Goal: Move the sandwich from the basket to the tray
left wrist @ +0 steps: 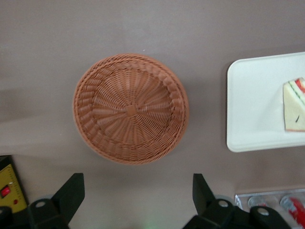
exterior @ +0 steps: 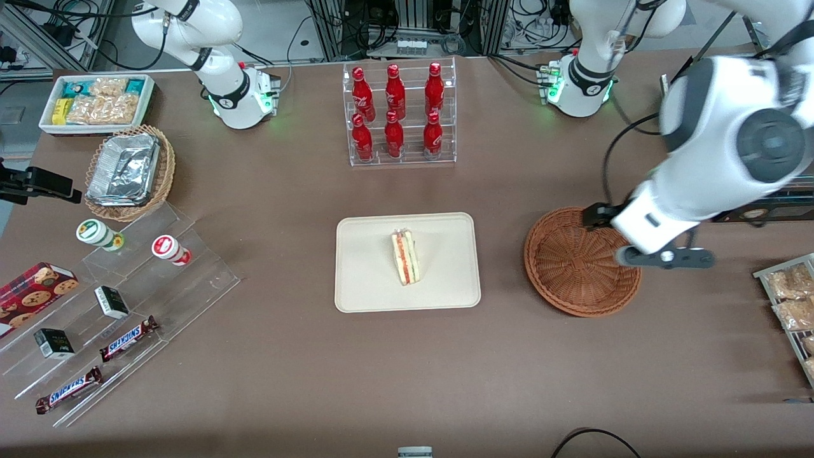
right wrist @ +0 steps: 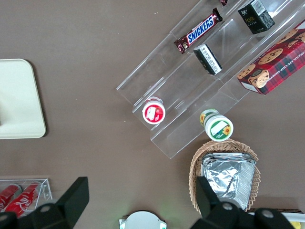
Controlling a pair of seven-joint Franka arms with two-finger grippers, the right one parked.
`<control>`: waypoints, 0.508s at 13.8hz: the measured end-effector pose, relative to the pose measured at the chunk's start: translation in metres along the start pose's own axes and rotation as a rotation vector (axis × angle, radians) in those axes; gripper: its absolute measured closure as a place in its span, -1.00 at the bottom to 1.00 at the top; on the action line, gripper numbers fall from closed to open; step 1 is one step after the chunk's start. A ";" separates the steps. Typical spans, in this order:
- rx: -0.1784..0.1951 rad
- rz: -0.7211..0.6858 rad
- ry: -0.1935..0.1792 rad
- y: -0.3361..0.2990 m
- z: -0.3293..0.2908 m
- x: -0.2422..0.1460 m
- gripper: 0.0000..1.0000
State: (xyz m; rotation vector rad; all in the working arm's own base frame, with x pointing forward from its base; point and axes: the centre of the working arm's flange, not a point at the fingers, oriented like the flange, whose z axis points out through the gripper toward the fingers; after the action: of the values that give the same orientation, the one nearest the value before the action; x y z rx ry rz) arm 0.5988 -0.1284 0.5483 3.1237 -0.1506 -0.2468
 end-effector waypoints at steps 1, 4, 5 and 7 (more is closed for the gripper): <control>-0.011 0.020 -0.003 -0.013 -0.010 -0.008 -1.00; -0.036 0.053 0.010 -0.035 -0.039 -0.031 -1.00; -0.035 0.056 0.011 -0.037 -0.046 -0.038 -1.00; -0.013 0.063 -0.001 -0.036 -0.055 -0.052 -1.00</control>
State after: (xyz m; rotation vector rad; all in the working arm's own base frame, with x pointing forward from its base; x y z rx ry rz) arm 0.5596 -0.0873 0.6102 3.0992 -0.2453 -0.2478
